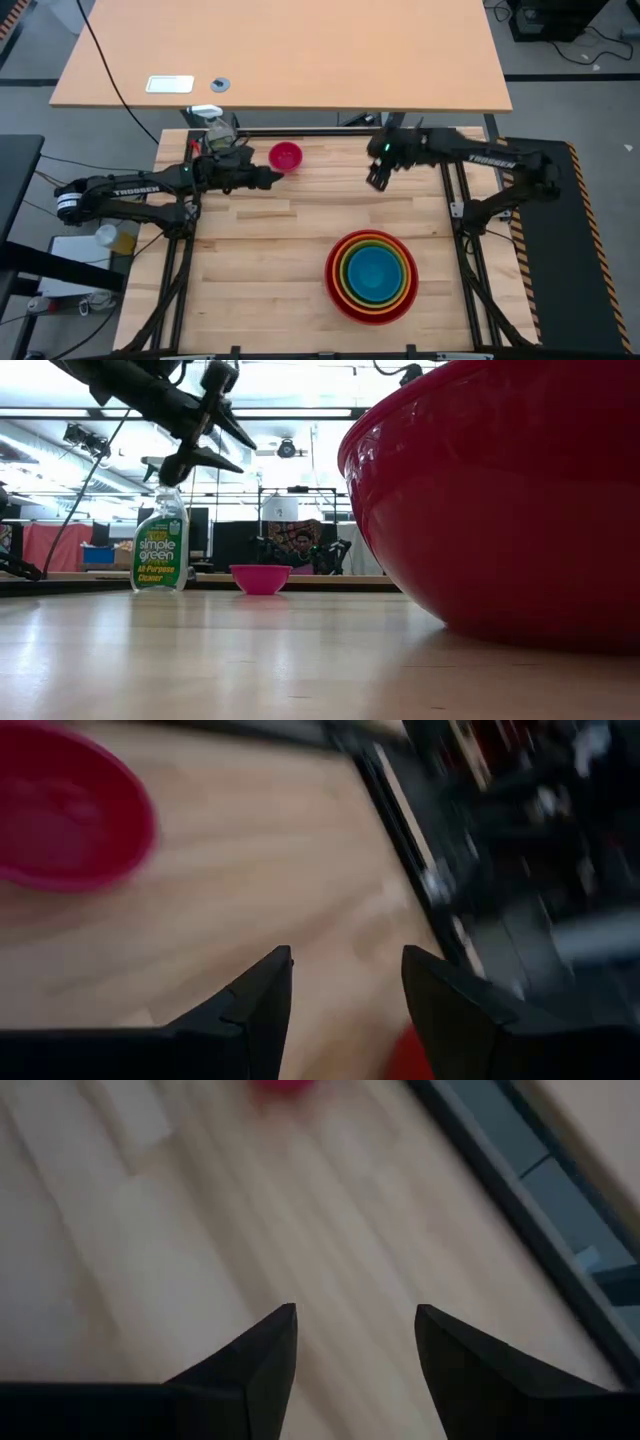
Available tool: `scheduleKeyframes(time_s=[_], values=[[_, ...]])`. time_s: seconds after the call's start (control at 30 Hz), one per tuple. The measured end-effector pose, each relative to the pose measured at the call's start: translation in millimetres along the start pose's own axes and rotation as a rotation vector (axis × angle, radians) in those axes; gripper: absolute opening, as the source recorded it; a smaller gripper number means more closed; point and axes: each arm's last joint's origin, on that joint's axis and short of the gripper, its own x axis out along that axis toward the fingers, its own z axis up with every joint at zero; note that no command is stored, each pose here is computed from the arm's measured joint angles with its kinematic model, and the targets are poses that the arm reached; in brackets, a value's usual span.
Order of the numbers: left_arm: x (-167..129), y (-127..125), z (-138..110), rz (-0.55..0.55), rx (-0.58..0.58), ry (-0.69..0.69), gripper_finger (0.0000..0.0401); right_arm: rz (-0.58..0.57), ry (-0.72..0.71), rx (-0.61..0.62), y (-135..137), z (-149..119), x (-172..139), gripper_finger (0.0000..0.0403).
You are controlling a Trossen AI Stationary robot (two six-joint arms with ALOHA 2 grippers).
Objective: Nest bowls inside each other by size order
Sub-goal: Stack the pink bowl into the blue bowl
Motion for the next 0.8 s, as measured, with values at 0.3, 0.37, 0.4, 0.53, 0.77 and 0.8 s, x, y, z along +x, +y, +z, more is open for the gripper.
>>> scheduleKeyframes(time_s=[0.3, 0.37, 0.4, 0.53, 0.77, 0.8], values=[[-0.4, 10.3, 3.2, 0.228, -0.211, -0.295, 0.0192, 0.188, -0.126, 0.002, -35.7, 13.3, -6.6, 0.0210], [4.8, 14.6, 1.5, 0.285, -0.224, -0.318, 0.0192, 0.236, -0.158, 0.003, -38.6, 16.5, -6.9, 0.0210], [6.8, 17.9, -0.2, 0.321, -0.227, -0.319, 0.0192, 0.248, -0.172, 0.000, -39.4, 17.8, -7.1, 0.0210], [23.4, 29.4, -1.8, 0.418, -0.266, -0.336, 0.0192, 0.276, -0.212, -0.034, -41.7, 21.1, -7.7, 0.0210], [69.1, 56.7, 2.7, 0.474, -0.344, -0.285, 0.0192, 0.330, -0.283, -0.089, -40.5, 26.9, -9.7, 0.0210], [73.4, 60.7, 3.9, 0.481, -0.354, -0.280, 0.0192, 0.335, -0.283, -0.090, -40.4, 26.9, -9.7, 0.0210]])
